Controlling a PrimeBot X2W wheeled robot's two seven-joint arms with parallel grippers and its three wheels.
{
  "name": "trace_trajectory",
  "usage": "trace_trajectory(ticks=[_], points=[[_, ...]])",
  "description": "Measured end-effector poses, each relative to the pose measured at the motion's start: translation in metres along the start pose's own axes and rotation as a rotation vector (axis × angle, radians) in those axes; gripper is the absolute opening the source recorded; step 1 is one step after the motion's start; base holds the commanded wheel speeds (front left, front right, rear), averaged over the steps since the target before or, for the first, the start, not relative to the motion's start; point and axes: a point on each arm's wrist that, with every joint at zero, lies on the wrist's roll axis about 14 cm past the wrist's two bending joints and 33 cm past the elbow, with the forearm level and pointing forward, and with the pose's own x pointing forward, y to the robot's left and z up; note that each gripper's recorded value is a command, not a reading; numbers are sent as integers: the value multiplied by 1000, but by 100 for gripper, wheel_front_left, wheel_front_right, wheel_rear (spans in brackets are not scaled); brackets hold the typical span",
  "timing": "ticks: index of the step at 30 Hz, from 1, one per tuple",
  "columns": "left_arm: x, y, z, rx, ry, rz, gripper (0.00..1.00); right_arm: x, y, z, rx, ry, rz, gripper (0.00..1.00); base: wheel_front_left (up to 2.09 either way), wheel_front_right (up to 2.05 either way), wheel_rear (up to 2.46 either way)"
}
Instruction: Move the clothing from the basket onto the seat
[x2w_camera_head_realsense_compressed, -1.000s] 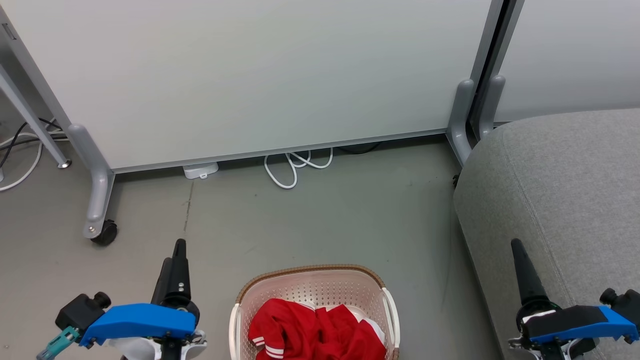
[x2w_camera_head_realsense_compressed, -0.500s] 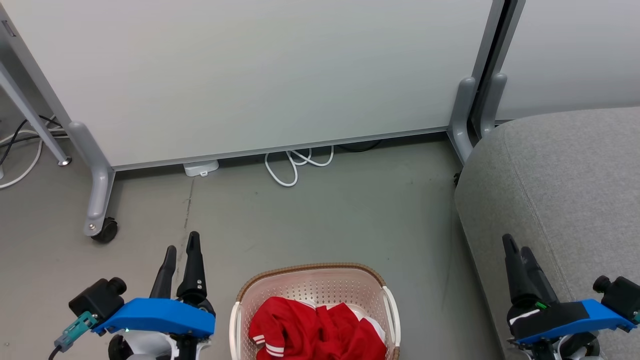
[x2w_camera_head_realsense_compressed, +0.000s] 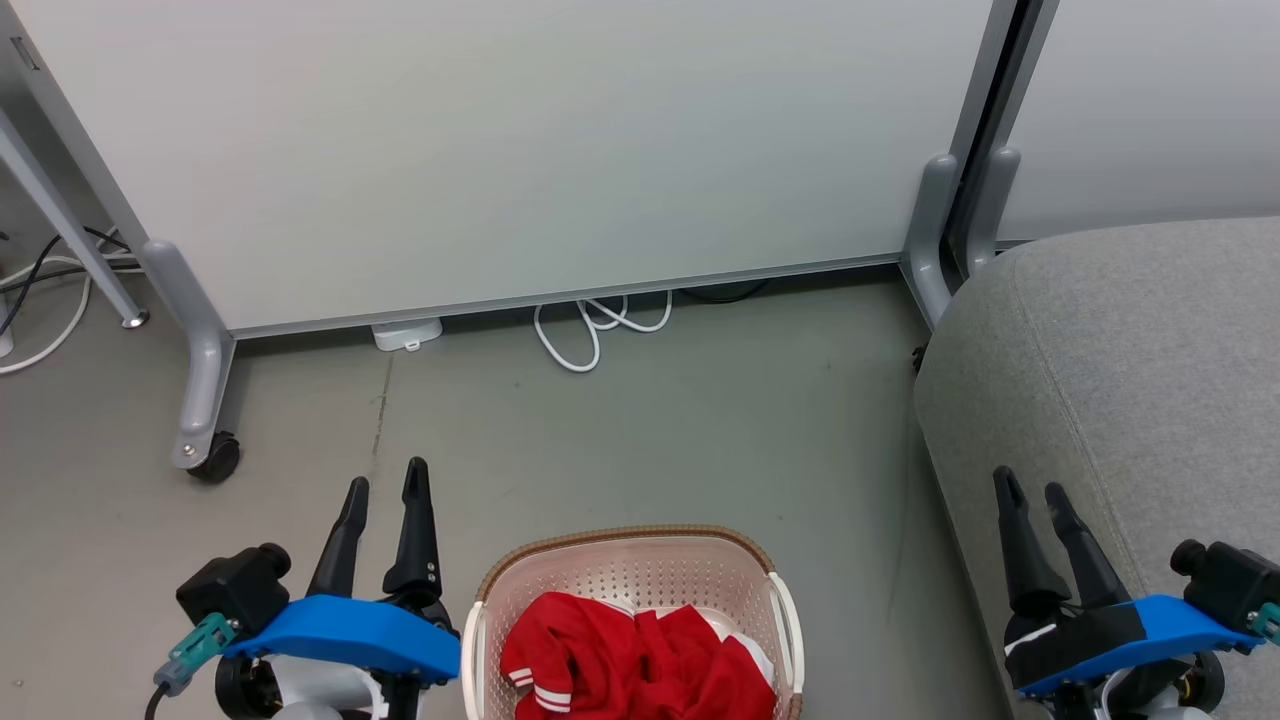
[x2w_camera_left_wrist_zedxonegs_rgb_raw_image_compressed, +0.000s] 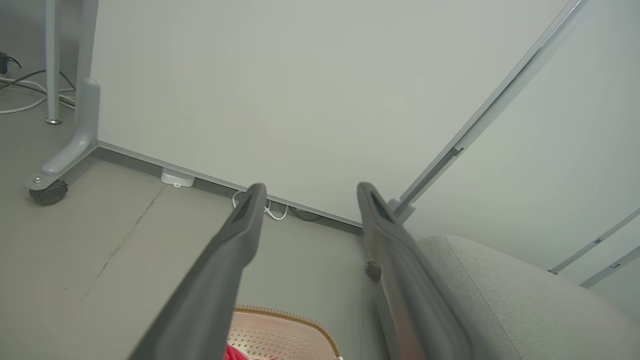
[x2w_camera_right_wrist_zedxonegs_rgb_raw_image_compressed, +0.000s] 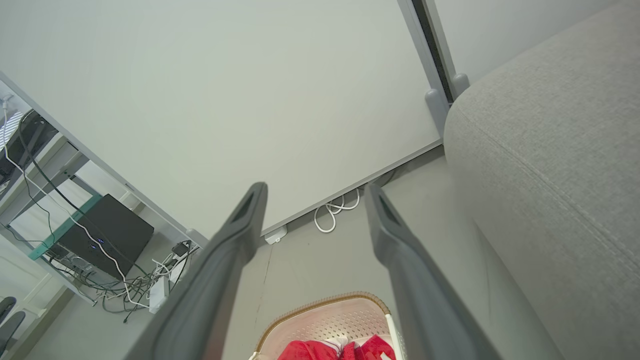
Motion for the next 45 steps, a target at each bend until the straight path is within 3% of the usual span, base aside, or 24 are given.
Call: trace_trajectory(ticks=[45], points=[[-2,-17,0,383,-56,-84,100,-2,7,8,-434,-28,40,100,0,0,0]])
